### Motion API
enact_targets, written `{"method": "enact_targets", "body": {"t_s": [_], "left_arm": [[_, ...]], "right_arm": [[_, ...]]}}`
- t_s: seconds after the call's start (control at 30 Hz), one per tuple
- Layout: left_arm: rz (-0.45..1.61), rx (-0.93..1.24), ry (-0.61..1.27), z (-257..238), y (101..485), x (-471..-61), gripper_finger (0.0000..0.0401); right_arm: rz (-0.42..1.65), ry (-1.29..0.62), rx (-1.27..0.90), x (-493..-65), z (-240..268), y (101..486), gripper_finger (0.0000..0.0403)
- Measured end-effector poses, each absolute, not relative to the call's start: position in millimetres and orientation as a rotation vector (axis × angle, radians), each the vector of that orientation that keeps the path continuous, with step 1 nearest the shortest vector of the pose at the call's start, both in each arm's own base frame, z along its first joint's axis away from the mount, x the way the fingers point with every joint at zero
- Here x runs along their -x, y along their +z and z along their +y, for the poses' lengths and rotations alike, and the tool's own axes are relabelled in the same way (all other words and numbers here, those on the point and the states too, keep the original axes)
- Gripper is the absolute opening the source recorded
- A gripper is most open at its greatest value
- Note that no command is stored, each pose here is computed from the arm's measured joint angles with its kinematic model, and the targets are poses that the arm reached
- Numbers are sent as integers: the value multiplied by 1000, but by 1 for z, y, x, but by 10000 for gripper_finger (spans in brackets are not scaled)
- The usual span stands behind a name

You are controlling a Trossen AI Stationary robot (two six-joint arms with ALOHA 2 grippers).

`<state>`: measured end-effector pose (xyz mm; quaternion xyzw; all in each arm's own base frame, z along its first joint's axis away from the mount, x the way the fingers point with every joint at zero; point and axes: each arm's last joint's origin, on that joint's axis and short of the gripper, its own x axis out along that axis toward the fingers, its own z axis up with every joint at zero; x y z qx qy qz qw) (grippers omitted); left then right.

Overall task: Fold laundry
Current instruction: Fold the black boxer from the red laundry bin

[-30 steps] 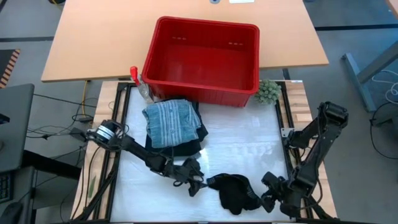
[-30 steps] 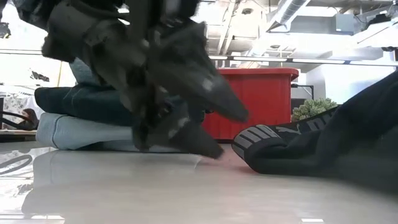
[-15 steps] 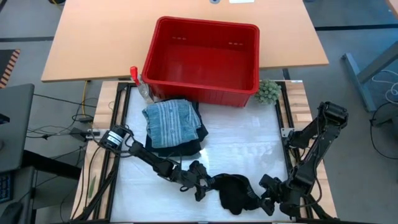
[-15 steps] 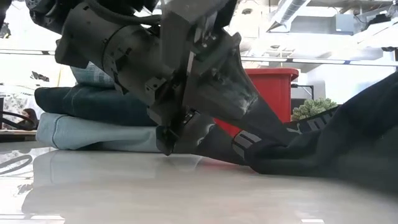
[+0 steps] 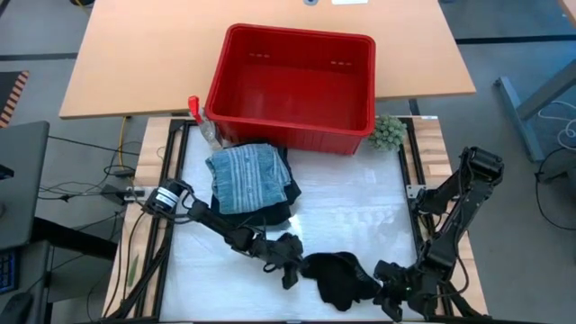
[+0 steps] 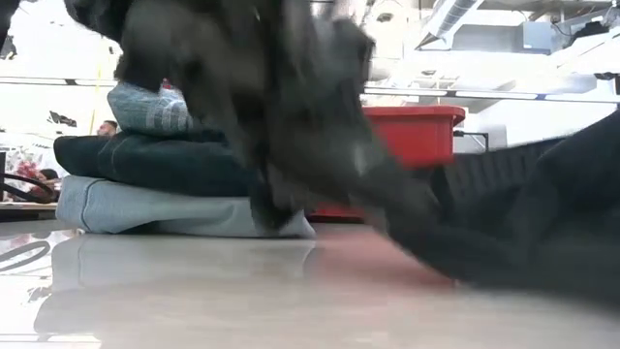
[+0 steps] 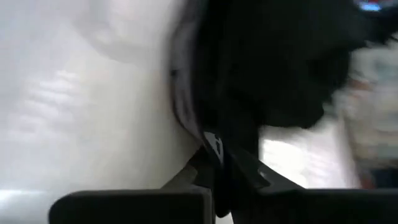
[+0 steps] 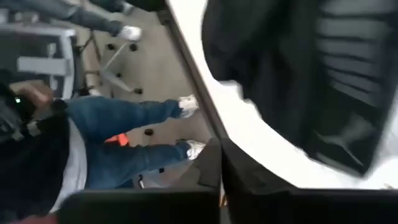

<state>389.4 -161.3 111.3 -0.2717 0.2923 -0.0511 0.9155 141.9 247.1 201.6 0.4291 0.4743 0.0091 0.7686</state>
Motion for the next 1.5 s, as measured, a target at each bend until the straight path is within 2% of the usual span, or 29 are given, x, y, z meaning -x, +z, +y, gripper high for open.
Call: {"method": "enact_targets", "body": {"t_s": [0.07,0.2,0.4,0.53,0.67,0.77,0.9,1.0,1.17,1.37,1.5], "left_arm": [[594,562,-175,-164,126,-388,3],[499,522,-299,-153,186,-382,1],[302,422,-300,-106,294,-346,0],[184,419,-263,-70,365,-311,0],[222,442,-257,-56,403,-291,0],[346,472,-310,-65,406,-283,0],[521,467,-445,-99,390,-278,0],[654,422,-475,-121,378,-266,0],[890,356,-336,-146,354,-245,0],[1131,292,-340,-185,317,-240,0],[1217,255,-328,-201,299,-239,0]], "right_arm": [[1026,70,-924,-146,247,205,20],[1121,136,-964,-149,244,215,26],[1119,222,-951,-148,235,247,16],[1099,192,-877,-148,219,264,21],[1048,100,-803,-153,197,272,27],[967,35,-763,-164,185,272,29],[878,33,-676,-185,179,269,30],[780,28,-569,-203,178,265,39],[746,27,-421,-240,170,245,86],[811,53,-482,-298,144,200,150],[821,-38,-616,-327,113,173,195]]}}
